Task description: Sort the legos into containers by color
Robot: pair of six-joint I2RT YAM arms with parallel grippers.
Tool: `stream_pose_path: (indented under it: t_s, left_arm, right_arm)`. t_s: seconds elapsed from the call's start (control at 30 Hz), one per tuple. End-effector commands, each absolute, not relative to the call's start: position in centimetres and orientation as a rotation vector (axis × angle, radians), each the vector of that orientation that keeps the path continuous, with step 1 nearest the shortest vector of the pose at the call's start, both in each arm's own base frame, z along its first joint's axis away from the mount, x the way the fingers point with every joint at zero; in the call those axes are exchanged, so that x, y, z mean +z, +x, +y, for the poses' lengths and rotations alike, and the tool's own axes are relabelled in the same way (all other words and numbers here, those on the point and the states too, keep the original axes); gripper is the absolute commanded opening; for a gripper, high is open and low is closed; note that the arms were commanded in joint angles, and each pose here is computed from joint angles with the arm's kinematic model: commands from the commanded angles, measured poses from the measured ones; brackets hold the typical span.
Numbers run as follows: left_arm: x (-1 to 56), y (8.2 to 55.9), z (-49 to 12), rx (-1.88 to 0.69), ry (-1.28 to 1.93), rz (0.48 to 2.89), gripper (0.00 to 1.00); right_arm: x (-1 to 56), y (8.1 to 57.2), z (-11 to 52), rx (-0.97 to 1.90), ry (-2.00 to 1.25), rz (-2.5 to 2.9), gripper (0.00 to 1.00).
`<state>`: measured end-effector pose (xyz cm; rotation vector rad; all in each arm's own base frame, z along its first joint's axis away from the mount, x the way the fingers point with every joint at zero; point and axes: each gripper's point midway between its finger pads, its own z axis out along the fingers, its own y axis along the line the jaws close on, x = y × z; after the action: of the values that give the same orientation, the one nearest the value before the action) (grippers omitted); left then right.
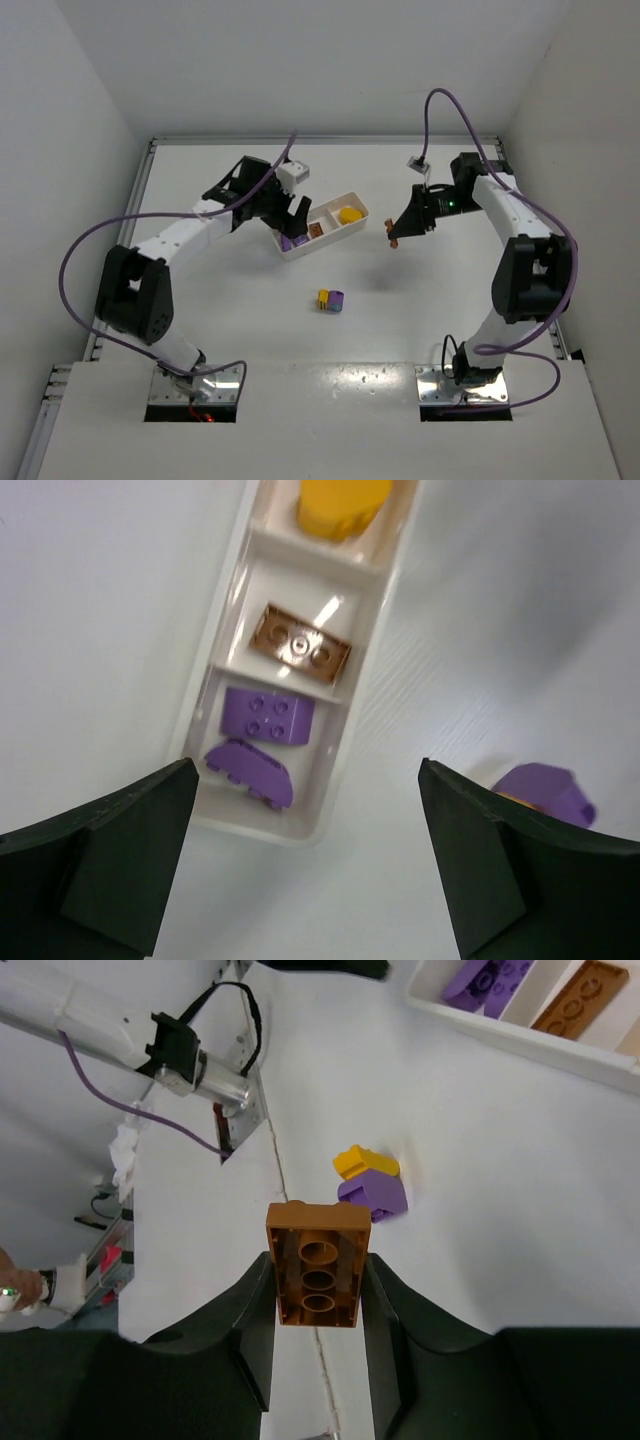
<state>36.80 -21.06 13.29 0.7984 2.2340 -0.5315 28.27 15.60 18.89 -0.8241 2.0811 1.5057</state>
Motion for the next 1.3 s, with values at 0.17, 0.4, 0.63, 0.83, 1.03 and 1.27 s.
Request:
stream_pose_path:
  t_s: [0.17,0.4,0.63,0.83,1.03,1.27]
  left_arm:
    - [24.7,35.8,-22.7,-0.692,0.777,1.869,1.00]
    - [26.8,37.1,-19.4,-0.770,0.512,1.933,1.00]
    - [26.9,37.3,-16.9,-0.846,0.511,1.922,1.00]
    - [25.9,37.1,-15.6,-0.870,0.506,1.934,1.00]
    - [25.5,37.2,-15.2,-0.917,0.506,1.938,1.00]
    - [25.1,37.0,-14.9,-0.912,0.535,1.929,1.00]
  right_arm:
    - [22.3,34.3,18.3,1.157,-0.731,2.065,0.08]
    - [20.0,38.2,22.6,1.058,-0.780,2.116,0.08]
    - [15.6,41.4,27.8,0.992,-0.890,2.183,0.08]
    - [11.6,43.5,30.1,0.933,-0.915,2.247,0.08]
    - [8.5,44.9,31.6,0.917,-0.946,2.258,0.08]
    - [6.6,44.9,32.0,0.863,-0.973,2.284,0.36]
